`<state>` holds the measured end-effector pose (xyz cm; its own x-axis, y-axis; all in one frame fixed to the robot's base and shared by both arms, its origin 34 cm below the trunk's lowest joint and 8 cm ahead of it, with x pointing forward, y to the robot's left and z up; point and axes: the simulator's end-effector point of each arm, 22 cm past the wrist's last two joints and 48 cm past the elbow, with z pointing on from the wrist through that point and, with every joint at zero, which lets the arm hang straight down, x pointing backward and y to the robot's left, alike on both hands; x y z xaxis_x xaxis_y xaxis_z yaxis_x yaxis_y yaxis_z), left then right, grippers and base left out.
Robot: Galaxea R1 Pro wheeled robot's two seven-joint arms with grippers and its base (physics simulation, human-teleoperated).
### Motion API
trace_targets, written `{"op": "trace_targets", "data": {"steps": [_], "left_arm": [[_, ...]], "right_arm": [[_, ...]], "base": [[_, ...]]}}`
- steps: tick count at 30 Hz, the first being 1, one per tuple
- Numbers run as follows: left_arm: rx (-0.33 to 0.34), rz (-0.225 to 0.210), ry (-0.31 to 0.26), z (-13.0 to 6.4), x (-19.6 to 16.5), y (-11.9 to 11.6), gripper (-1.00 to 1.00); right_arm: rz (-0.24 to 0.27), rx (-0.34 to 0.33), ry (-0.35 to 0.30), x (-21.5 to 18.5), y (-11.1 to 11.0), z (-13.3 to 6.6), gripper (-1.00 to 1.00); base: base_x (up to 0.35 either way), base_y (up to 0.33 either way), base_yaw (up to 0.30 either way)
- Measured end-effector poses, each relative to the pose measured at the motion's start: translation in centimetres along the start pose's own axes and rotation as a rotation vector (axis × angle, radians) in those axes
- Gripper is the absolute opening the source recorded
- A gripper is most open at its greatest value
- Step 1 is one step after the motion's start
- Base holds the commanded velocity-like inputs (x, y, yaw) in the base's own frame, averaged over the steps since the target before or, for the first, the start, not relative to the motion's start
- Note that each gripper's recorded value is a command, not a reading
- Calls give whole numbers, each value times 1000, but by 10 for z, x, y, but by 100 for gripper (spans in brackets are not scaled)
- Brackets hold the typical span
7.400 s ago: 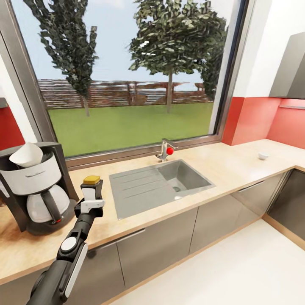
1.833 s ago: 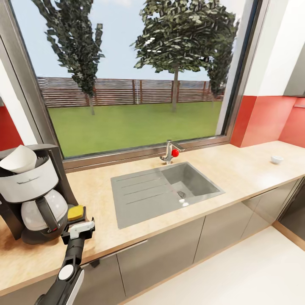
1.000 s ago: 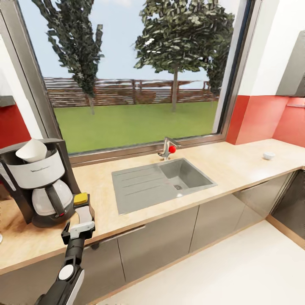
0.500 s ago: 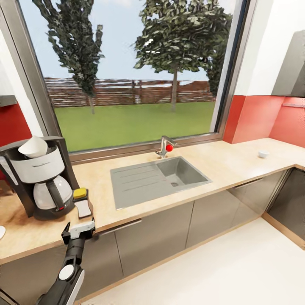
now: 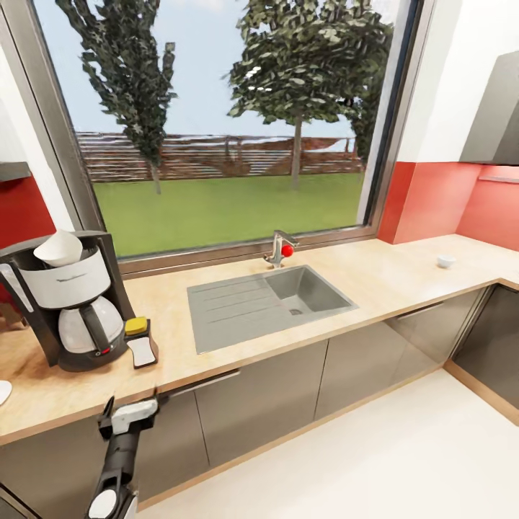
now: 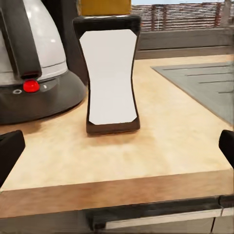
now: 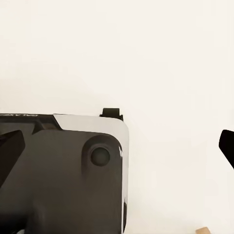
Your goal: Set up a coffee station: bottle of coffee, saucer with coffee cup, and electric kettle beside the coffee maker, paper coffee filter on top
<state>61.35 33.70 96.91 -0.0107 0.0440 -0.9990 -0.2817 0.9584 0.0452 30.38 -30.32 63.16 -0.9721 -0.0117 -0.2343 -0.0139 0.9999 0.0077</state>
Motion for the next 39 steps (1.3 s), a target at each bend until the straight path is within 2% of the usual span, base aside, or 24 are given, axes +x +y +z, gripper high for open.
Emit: {"op": "trace_targets", "data": {"steps": [3,12,15,17,20,22,26,27,28,32,36,39], "left_arm": [[2,-7,-37,-24,5,5,100],[5,-12,-65,-87,27,21,100],[15,-4,-34,-114,43,25,100],[20,3,-9,-125,53,27,100],[28,24,66,-146,82,32,100],[33,45,160,-170,117,36,100],[36,103,392,-236,195,55,100],[36,112,424,-246,204,57,100],[34,128,481,-265,220,64,100],[29,211,690,-339,268,105,100],[23,251,812,-383,287,125,100],[16,271,897,-407,298,133,100]], "right_arm": [[0,0,1,0,0,0,100],[0,-1,1,1,1,0,100],[0,-1,1,1,1,0,100],[1,-1,1,0,1,0,100],[2,0,1,0,0,0,100],[2,-1,2,1,1,0,100],[4,-2,2,1,2,0,100],[5,-3,3,1,2,0,100],[5,-3,3,1,3,0,100],[7,-10,8,3,8,1,100],[8,-18,12,5,14,2,100],[7,-19,15,6,15,2,100]], "base": [[0,0,0],[0,0,0],[0,0,0],[0,0,0],[0,0,0],[0,0,8],[0,0,101],[0,0,161],[0,0,181],[0,0,204],[0,0,220],[0,0,237]]}}
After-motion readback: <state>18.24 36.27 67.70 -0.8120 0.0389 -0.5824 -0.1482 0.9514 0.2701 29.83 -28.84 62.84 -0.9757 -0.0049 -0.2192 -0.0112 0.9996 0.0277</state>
